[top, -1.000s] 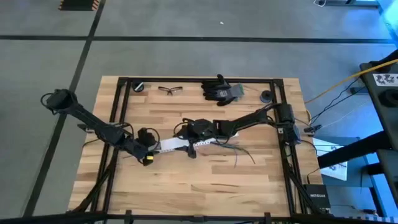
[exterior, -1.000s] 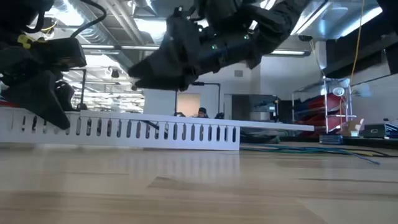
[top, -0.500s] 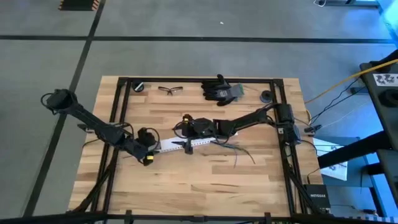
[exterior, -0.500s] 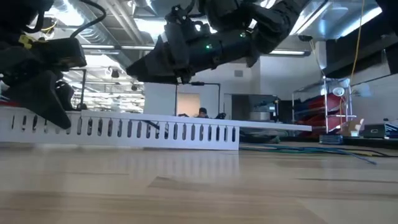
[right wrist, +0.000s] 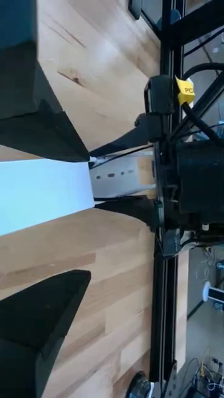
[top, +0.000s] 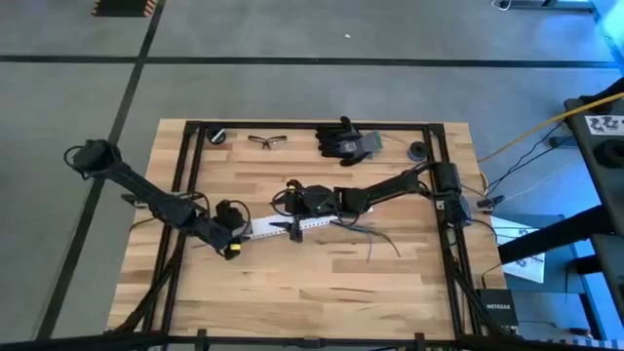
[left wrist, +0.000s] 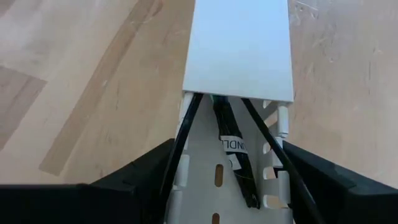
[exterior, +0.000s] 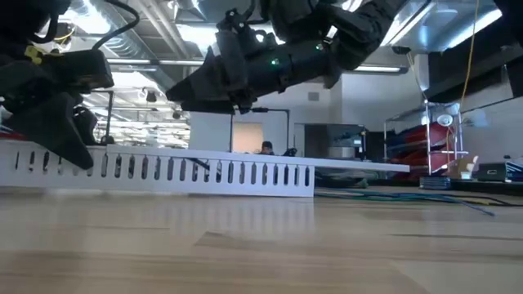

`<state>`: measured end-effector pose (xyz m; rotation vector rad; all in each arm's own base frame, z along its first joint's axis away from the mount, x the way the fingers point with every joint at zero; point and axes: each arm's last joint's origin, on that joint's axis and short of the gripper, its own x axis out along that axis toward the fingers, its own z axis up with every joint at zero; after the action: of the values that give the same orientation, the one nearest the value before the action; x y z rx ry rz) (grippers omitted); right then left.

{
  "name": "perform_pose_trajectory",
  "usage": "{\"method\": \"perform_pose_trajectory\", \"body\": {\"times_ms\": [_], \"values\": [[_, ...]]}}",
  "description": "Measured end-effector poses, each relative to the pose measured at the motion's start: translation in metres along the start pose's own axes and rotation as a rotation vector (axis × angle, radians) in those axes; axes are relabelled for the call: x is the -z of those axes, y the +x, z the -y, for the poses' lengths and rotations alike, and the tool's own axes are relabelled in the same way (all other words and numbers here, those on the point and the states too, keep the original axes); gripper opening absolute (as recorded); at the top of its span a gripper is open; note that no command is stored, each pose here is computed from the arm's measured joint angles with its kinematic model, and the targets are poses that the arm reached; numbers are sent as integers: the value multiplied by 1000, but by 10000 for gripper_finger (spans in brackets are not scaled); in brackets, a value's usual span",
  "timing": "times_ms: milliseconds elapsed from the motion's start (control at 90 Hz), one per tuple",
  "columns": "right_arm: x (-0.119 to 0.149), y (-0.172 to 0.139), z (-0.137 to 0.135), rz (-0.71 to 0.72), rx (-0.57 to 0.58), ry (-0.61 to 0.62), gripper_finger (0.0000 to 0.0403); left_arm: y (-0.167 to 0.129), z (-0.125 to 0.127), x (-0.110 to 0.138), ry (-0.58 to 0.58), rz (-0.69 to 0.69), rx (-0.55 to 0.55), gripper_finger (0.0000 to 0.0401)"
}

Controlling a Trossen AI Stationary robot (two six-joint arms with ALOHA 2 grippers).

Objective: Ziptie cables
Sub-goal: Close the white cable duct

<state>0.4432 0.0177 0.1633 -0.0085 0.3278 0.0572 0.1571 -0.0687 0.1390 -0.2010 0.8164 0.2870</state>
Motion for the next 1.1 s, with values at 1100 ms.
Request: {"method": "perform_pose_trajectory", "body": {"times_ms": [1100], "values": [[2, 0, 3, -39, -75, 57, 285, 0, 0, 0, -6, 0, 0, 237]]}}
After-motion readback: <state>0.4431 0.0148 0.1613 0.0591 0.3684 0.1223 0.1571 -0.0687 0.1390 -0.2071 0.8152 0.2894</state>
